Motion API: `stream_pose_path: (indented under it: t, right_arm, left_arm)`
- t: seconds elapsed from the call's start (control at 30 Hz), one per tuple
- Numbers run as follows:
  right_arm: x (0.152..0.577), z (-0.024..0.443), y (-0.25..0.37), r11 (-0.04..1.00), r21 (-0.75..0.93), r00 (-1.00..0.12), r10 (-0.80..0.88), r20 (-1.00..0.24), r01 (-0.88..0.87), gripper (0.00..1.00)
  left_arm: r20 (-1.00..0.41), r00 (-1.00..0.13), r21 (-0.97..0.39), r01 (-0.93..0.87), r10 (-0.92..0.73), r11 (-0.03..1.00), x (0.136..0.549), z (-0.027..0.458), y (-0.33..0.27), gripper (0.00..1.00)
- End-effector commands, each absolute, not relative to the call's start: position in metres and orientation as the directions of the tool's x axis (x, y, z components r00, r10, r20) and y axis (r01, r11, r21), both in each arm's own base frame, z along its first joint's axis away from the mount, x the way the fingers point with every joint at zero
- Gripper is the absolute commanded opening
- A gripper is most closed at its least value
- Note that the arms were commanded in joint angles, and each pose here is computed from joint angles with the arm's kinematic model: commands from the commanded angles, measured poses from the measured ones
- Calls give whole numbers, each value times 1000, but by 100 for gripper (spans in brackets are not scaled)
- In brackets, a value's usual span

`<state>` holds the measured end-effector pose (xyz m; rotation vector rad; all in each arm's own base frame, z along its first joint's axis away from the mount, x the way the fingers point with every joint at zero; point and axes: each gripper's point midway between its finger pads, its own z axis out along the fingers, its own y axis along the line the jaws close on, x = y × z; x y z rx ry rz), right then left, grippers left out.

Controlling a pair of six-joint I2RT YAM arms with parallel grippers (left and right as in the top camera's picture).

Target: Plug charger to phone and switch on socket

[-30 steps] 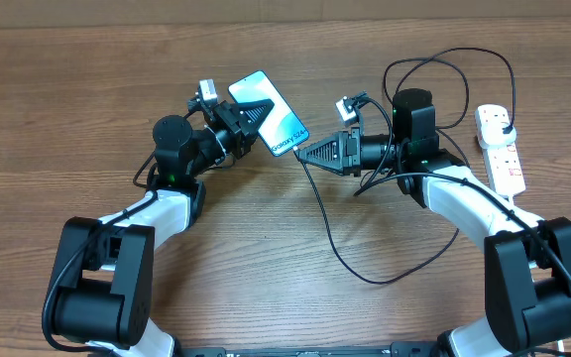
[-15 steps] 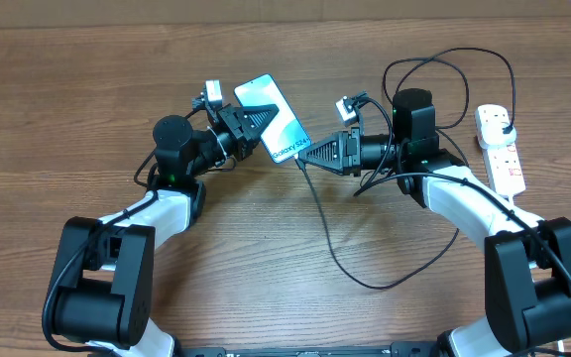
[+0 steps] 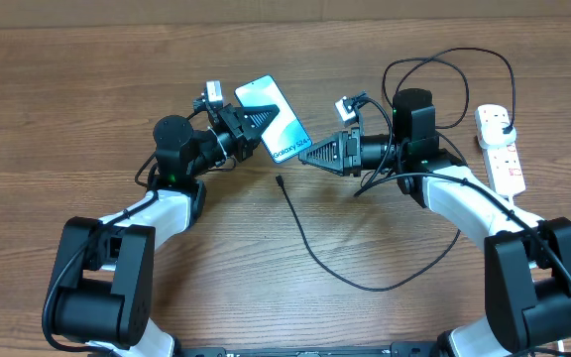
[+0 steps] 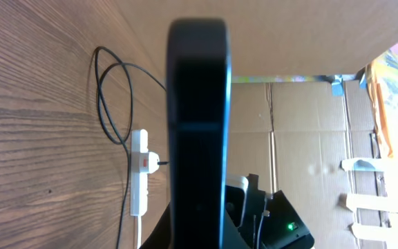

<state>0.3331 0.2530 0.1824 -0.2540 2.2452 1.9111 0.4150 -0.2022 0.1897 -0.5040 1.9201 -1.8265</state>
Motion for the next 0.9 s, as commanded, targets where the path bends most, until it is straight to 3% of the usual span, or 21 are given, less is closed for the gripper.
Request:
stream_pose_path:
  t: [0.0, 0.07, 0.1, 0.23, 0.33, 0.47, 0.63, 0.73, 0.87]
  right_arm:
    - [332, 199, 252, 144, 916, -927, -24, -374, -373, 5]
    - [327, 204, 256, 136, 897, -908, -41, -418, -419, 19]
    - [324, 208, 258, 130, 885, -894, -49, -444, -447, 40]
    - [322, 214, 267, 157, 842, -855, -47, -516, -517, 81]
    - [326, 199, 273, 239, 813, -842, -41, -539, -532, 87]
    - [330, 153, 276, 469, 729, -843, -66, -534, -498, 88]
    - [334, 112, 274, 744, 491, -815, -123, -566, -453, 84]
    - [338, 103, 271, 839, 322, -769, -166, -617, -440, 79]
    - [337, 94, 273, 867, 128, -693, -286, -662, -481, 76]
  left_arm:
    - [-162, -858, -987, 134, -487, 92, 405, 199, -209, 4]
    - [-168, -844, -985, 131, -509, 108, 410, 196, -201, 4]
    - [-164, -839, -986, 123, -519, 112, 413, 194, -196, 4]
    - [-155, -811, -987, 106, -564, 119, 423, 192, -172, 4]
    - [-155, -799, -987, 104, -581, 120, 427, 192, -157, 4]
    - [-161, -787, -986, 107, -596, 126, 430, 192, -139, 4]
    - [-172, -770, -984, 110, -614, 138, 433, 191, -122, 4]
    - [-177, -769, -983, 113, -614, 143, 433, 190, -121, 4]
    - [-185, -767, -982, 118, -614, 148, 433, 190, -120, 4]
